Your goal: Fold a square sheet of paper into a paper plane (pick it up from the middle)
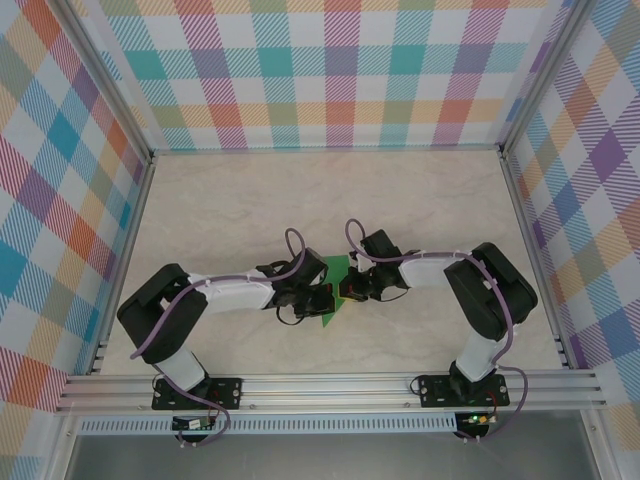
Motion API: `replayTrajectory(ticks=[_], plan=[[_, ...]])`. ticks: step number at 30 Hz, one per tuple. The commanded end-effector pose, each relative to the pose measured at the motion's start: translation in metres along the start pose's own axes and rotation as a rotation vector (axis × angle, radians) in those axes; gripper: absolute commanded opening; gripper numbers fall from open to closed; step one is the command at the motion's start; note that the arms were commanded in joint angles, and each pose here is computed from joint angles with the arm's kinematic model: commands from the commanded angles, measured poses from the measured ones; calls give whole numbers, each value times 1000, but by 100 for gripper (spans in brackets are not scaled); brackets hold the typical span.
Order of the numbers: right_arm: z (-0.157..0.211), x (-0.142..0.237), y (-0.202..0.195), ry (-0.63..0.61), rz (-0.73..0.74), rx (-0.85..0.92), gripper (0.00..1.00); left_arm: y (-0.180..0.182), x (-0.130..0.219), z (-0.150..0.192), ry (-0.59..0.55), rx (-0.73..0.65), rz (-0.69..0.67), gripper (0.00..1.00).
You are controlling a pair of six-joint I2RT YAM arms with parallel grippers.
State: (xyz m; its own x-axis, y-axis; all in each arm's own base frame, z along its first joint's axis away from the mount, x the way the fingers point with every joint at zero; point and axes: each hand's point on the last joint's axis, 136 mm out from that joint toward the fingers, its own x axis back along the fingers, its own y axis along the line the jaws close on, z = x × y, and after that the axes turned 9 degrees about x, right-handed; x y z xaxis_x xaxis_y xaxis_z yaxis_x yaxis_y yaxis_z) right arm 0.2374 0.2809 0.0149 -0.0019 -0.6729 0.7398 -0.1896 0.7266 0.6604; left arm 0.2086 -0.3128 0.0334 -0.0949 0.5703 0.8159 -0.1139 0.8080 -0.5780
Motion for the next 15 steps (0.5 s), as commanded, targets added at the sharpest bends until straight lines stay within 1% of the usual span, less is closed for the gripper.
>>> replayTrajectory(ticks=[1,7,11,15], plan=[[-3,-5,-6,4,20,-17,0,-9,-7,-5,13,-8,35,0],[-2,-6,-10,13,43,-26,0,17,-17,6,51,12,-33,0],[1,-7,-17,26,77,-39,0,43,-12,19,69,20,-98,0],[4,-7,-24,35,110,-49,0,65,-2,36,99,23,-128,0]])
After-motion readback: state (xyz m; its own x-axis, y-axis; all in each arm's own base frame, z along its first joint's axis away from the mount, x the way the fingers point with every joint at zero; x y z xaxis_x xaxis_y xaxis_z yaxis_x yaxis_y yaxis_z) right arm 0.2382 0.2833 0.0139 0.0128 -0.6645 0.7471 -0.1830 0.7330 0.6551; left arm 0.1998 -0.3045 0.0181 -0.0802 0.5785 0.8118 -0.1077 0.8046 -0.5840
